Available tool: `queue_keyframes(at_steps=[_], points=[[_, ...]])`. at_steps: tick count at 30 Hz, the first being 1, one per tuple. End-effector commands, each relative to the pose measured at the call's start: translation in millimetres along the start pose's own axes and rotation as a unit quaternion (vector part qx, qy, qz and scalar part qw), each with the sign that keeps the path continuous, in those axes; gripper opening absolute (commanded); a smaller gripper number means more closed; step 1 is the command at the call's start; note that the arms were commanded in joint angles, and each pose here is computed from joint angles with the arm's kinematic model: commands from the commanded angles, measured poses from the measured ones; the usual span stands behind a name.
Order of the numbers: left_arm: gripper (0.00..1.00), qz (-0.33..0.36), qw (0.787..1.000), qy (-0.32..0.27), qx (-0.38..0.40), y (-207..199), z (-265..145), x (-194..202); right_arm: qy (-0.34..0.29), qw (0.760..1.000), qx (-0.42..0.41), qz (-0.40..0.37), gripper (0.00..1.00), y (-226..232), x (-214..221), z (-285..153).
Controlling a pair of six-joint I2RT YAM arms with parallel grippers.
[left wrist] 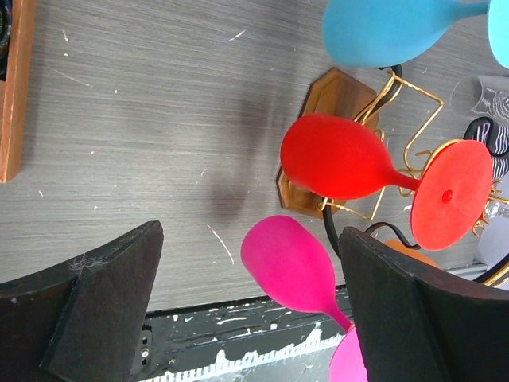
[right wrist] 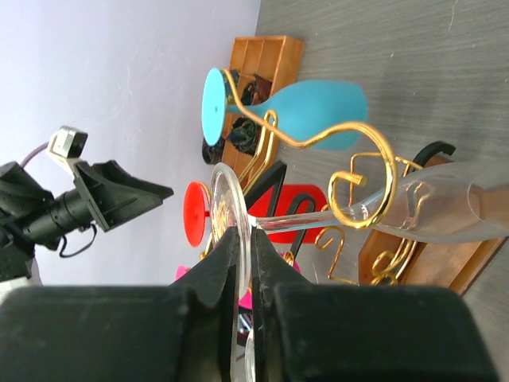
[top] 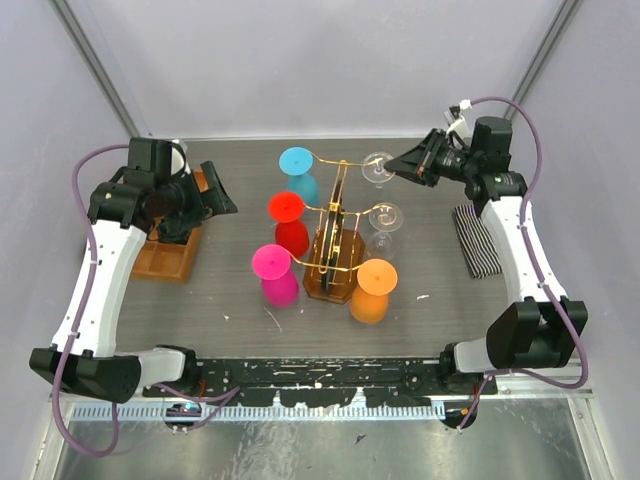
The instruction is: Take the wine glass off the wine glass rack
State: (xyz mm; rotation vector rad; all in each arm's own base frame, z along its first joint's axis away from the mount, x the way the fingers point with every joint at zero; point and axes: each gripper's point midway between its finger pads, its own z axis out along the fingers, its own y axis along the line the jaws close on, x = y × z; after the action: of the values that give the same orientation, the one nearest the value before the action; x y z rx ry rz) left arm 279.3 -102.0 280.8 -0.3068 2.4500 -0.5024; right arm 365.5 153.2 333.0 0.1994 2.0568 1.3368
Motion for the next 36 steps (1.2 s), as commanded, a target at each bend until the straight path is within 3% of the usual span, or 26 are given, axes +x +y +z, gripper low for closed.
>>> queue_keyframes(at_steps=[1,7,12,21,23,28,33,36], points=[[0.99,0.008,1.000,0.006,-0.007,5.1,-0.8,5.1,0.007,0.998,-0.034,-0.043,0.01,35.2,7.4,-24.8],[0.99,0.024,1.000,0.001,-0.013,7.0,-6.1,2.7,-0.003,0.998,0.049,-0.046,0.01,10.1,3.7,-56.6],[0.99,0.051,0.998,-0.023,-0.025,8.2,-16.7,-11.7,-0.048,0.992,0.107,-0.038,0.01,-25.3,-11.2,-79.7],[0.99,0.063,0.996,-0.064,0.001,-24.3,-18.3,-70.0,-0.162,0.947,0.236,-0.147,0.01,-38.2,-92.7,-103.5],[0.99,0.049,0.995,-0.081,0.027,-40.9,-17.5,-88.9,-0.199,0.929,0.238,-0.201,0.01,-24.9,-116.2,-103.3],[0.99,-0.002,0.986,-0.116,0.118,-93.4,-10.7,-140.1,-0.233,0.849,0.237,-0.410,0.01,37.3,-143.0,-77.7],[0.99,-0.059,0.966,-0.153,0.201,-134.4,-12.3,-180.7,-0.249,0.787,0.128,-0.550,0.01,97.9,-127.7,-53.3],[0.99,-0.069,0.951,-0.145,0.265,-160.6,-14.4,-192.2,-0.223,0.756,0.061,-0.613,0.01,124.3,-101.7,-39.8]])
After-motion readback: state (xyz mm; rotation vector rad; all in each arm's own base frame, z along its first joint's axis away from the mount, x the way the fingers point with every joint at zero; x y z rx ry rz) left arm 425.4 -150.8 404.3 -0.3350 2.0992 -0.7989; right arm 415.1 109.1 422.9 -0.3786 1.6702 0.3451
